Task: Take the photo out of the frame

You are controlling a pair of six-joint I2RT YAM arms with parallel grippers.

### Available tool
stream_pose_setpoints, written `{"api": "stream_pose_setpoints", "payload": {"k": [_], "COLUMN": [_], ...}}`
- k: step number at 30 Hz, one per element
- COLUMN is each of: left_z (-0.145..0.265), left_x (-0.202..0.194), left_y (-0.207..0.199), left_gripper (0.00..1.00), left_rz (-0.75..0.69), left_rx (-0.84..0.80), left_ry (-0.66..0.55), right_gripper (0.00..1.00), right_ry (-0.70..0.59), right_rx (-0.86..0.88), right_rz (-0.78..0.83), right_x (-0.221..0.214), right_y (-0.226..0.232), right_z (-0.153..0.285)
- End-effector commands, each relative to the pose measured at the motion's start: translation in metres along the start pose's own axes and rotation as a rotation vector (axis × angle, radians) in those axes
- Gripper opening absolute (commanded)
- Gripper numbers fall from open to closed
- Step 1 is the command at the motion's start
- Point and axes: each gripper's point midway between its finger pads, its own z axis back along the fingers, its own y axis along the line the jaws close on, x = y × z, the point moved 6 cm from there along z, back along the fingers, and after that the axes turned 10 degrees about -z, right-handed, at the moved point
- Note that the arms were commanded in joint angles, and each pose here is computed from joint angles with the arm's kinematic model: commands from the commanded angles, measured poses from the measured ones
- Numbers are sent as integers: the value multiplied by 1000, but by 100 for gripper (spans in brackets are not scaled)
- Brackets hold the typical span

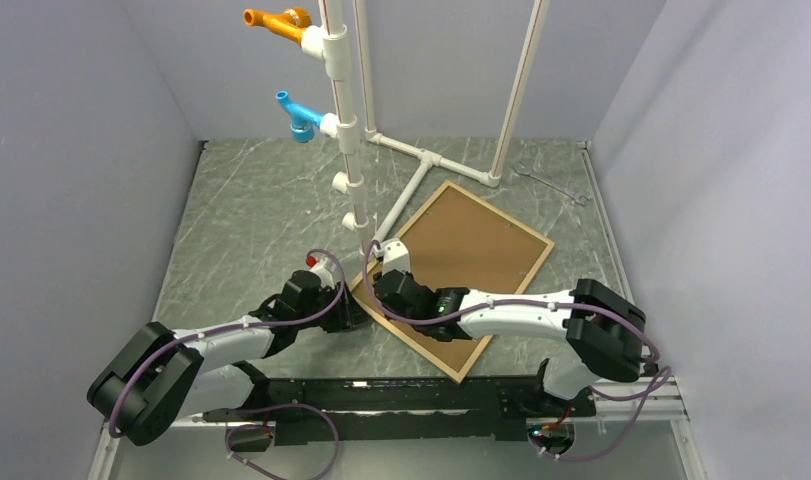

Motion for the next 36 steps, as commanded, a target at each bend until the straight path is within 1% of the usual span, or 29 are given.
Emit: {"api": "stream_pose_setpoints", "payload": {"k": [1,6,9,12,17,21,29,36], "left_z": [1,2,2,1,-1,-1,0,-1], "left_x": [3,0,0,0,-2,-3,-2,-7], "left_y": [-4,-4,-4,-3,-2,-3,-4,-3], "left_gripper": [47,47,47,48,48,47,47,46], "left_rz": [2,6,5,3,9,14,10,30], "left_rx": [-25,-34,-32,-32,-37,-47,-49,-66], "left_ry": [-10,-9,-10,-7,1,8,-2,9], "right_gripper": [0,0,0,0,0,0,0,0], "right_ry": [-57,-94,-97,-73,-47,-33,-32,-127], "right_rx": [30,-47,-36,-2,24,-5,-6,-33], "right_rz": [-40,-26,-45,-72,-87,-71,-55,-82], "right_x": [13,28,30,22,8,2,-3,11], "right_y": [19,8,4,3,3,4,11,19], "right_z": [-2,14,26,31,26,18,8,0]}}
